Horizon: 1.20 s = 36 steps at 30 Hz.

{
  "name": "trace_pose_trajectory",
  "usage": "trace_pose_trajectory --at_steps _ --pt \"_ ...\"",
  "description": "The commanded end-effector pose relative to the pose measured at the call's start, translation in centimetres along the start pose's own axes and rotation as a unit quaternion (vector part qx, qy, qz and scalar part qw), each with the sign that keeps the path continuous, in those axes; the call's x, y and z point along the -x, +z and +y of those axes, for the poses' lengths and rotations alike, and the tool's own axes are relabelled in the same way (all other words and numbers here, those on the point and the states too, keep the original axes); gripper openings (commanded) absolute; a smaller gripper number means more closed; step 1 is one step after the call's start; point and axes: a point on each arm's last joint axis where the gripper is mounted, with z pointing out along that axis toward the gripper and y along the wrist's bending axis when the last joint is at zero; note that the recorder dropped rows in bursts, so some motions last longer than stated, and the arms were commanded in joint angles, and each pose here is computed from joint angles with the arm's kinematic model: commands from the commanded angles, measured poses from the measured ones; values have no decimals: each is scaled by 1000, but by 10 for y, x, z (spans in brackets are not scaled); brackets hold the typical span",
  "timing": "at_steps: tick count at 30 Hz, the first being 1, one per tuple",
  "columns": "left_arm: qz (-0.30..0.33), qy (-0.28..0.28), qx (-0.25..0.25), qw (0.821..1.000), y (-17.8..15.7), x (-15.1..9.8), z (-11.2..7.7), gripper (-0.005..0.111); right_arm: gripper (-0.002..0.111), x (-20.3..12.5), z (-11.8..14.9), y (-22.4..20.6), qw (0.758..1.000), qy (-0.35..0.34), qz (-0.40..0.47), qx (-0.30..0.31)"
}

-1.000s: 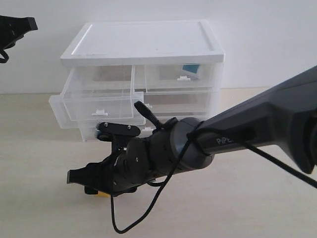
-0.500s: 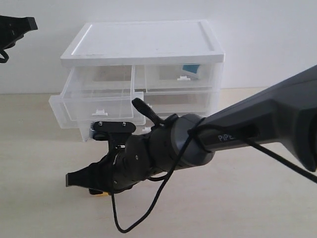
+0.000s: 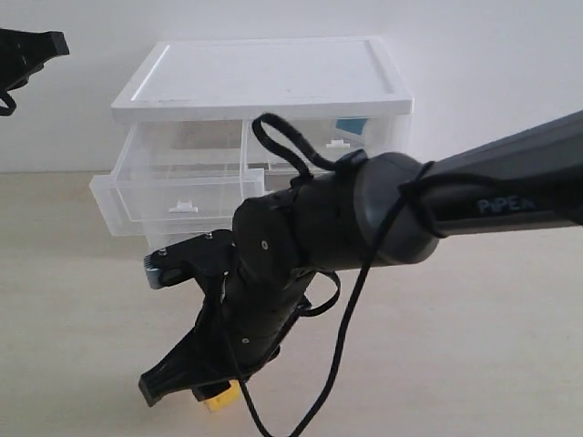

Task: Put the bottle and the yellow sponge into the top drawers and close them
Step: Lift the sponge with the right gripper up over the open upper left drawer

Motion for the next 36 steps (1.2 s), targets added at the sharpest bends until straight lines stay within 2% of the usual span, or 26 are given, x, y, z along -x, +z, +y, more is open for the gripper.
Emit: trace_pose_trajectory --at_steps 1,8,13,25,29,36 --pt "-5 -3 -3 1000 -2 1 -1 4 0 0 19 -34 997 -72 -11 10" --pt "7 -3 0 1000 4 -6 1 4 0 -2 30 -73 992 -121 -22 13" --pt "12 -4 1 1000 8 -10 2 4 0 1 32 -107 987 -148 -69 1" --pt "12 -4 1 1000 8 -10 2 4 0 43 38 -185 964 -189 -179 -59" --pt "12 -4 1 1000 8 -10 2 4 0 54 30 -203 959 -184 -204 -71" --pt "9 -4 0 1000 8 -9 1 4 0 66 0 -207 952 -163 -241 -99"
